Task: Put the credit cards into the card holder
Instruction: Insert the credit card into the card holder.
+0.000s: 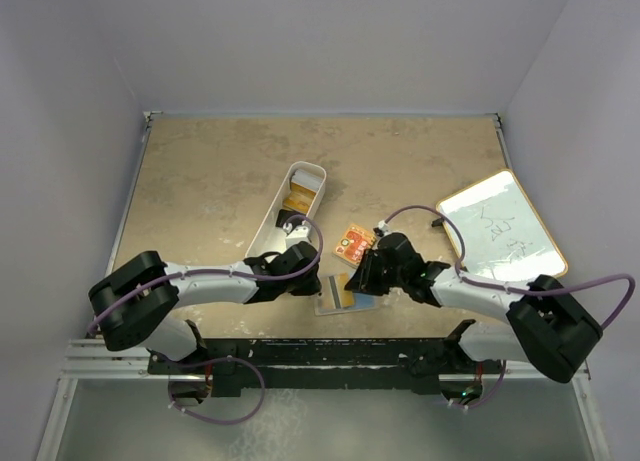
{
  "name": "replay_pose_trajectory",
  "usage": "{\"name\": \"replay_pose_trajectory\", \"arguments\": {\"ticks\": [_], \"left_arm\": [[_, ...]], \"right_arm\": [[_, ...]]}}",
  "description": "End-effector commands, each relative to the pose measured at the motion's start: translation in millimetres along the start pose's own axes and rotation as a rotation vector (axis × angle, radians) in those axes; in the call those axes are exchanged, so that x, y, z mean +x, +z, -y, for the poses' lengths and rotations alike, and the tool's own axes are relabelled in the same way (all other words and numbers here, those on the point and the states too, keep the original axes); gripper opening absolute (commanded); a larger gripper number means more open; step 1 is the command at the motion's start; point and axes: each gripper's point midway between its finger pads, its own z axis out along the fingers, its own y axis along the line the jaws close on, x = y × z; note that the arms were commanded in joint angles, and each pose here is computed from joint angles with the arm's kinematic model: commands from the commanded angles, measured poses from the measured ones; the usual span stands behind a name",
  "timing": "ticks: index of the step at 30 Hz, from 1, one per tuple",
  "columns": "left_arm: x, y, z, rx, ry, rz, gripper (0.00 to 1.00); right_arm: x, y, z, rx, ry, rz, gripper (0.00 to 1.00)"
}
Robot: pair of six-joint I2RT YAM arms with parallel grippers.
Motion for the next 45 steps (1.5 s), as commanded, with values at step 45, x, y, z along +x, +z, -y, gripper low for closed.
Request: {"name": "replay_pose_trajectory", "arguments": {"ticks": [45], "left_arm": [[-35.6,-36.8,11.4,0.014,-0.053,0.125,0.2]], "right_arm": [[-9.8,-5.2,-27.6,0.002,-0.095,0.051,0.25]]}}
